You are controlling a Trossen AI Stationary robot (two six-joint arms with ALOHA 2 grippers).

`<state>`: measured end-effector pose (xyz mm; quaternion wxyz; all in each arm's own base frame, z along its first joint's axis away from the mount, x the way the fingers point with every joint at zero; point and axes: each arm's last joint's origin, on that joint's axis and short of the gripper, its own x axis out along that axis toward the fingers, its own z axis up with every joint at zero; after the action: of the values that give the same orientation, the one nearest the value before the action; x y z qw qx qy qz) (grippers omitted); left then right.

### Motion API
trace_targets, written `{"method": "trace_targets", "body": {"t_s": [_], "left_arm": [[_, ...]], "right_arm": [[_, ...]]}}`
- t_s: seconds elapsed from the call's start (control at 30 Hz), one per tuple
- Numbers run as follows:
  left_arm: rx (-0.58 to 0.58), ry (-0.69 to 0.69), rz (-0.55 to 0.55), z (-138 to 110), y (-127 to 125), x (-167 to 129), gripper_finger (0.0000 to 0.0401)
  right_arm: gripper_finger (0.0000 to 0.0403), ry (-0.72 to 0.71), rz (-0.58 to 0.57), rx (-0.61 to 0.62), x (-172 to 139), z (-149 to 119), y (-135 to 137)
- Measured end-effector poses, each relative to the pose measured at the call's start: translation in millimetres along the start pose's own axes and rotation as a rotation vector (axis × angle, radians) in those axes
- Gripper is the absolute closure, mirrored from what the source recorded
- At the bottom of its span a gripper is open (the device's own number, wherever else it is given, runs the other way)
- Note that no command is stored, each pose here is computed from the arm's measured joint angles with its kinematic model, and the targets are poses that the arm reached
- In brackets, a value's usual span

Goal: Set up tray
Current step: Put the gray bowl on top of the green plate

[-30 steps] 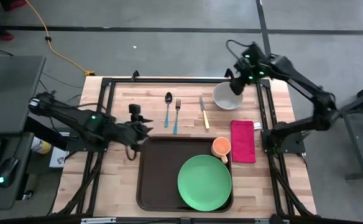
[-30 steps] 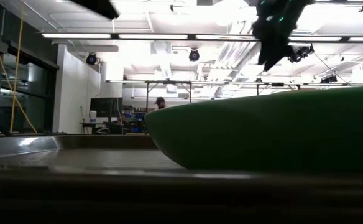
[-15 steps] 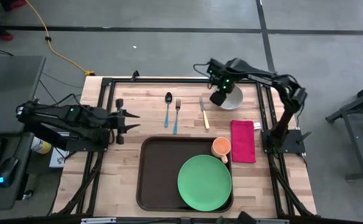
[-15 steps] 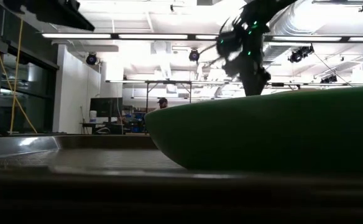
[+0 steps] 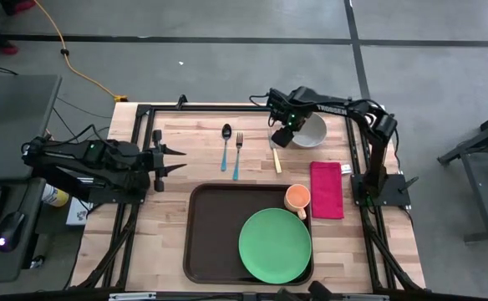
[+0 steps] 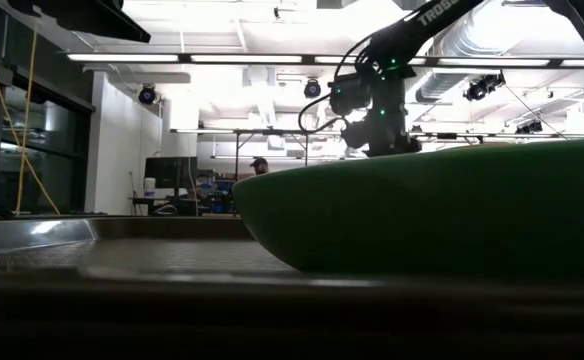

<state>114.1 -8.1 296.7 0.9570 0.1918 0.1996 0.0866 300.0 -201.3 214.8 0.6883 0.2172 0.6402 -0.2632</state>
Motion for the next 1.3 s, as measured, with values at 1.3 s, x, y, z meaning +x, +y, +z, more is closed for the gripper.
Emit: {"method": "trace_targets", "body": {"t_s": [1.3], "left_arm": [[0.000, 0.062, -0.023, -6.5, -2.0, -0.2, 0.0229]], "right_arm": [[0.0312, 0.129, -0.040, 0.221, 42.5, 6.4, -3.0]]}}
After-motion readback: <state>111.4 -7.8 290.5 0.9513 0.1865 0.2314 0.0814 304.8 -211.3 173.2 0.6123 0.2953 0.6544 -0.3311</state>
